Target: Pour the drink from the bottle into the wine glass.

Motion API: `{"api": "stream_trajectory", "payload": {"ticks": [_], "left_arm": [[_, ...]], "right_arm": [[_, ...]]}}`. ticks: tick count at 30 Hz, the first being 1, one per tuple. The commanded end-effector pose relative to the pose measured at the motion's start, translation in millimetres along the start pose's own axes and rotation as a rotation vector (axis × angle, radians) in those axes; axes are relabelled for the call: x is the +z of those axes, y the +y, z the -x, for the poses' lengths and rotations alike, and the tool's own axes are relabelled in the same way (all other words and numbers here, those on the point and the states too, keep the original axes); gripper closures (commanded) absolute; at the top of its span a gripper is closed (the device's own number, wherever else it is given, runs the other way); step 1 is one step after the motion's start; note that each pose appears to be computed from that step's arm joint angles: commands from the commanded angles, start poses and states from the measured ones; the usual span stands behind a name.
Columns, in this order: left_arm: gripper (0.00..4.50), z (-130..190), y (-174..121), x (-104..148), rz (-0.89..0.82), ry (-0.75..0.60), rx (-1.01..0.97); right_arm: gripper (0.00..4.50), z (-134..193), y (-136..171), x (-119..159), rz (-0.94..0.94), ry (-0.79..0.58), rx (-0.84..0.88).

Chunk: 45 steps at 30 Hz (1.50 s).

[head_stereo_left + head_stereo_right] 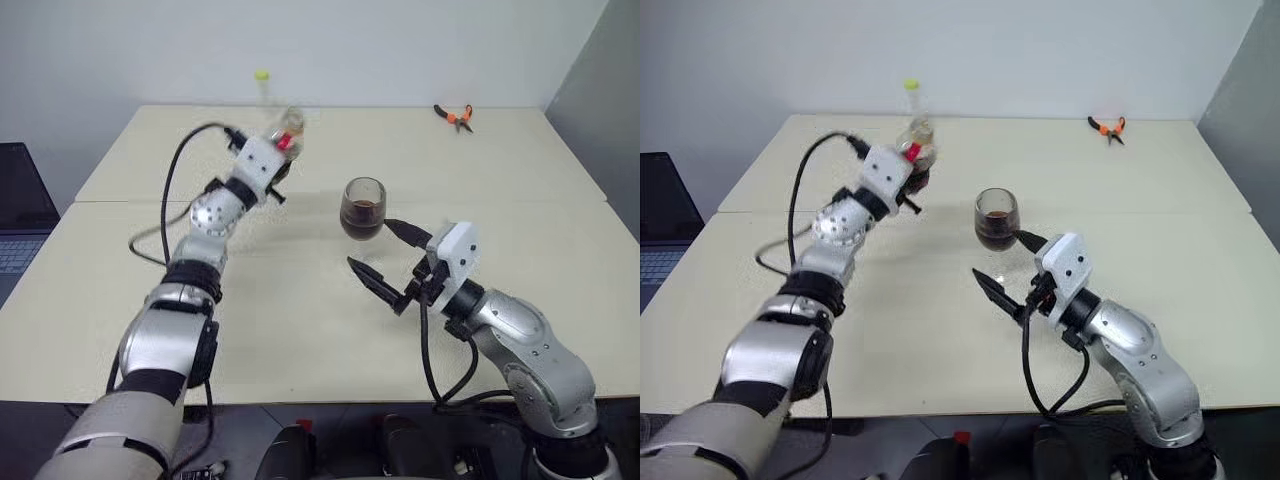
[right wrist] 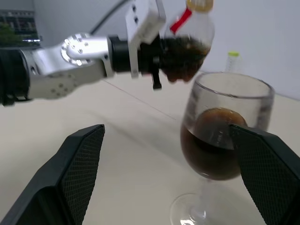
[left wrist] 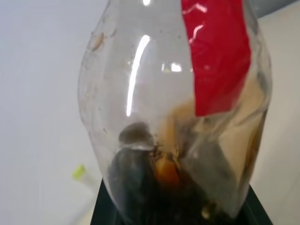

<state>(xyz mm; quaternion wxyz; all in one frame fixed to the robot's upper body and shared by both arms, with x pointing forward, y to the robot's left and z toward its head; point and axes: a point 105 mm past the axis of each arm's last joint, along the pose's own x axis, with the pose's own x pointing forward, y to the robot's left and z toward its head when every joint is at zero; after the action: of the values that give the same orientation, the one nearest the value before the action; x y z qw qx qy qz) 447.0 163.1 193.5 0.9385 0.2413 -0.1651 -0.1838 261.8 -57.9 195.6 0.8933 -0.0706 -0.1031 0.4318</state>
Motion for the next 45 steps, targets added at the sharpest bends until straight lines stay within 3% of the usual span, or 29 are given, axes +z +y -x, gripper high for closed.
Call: {"api": "stream_trajectory", "payload": {"ticks": [1,3,7,14,25,36,45], "left_arm": [[3.71,7.3,14.0,2.5,0.150,-0.047,0.109],[3.71,17.1,13.6,-17.1,0.303,-0.012,0.183],[3.71,23.4,13.4,-28.0,0.391,0.002,0.253],[3.71,29.0,21.1,-47.9,0.480,0.077,0.382],[3.71,34.0,-2.4,-71.4,0.501,0.174,0.328],[0.09,40.2,-12.1,-76.5,0.444,0.186,0.287],[0.02,49.6,-17.6,-71.8,0.421,0.134,0.247]], "right_arm": [[0.00,0.7,10.5,15.0,0.007,-0.041,0.069],[0.00,-0.6,9.5,15.6,0.005,-0.035,0.080],[0.00,-2.6,9.5,15.3,0.006,-0.025,0.101],[0.00,-3.2,10.5,14.9,0.005,-0.018,0.128],[0.00,-2.8,13.4,12.7,0.002,-0.007,0.137],[0.00,-0.6,14.1,10.3,-0.002,0.012,0.150],[0.00,0.2,12.4,10.2,0.003,0.017,0.156]]}}
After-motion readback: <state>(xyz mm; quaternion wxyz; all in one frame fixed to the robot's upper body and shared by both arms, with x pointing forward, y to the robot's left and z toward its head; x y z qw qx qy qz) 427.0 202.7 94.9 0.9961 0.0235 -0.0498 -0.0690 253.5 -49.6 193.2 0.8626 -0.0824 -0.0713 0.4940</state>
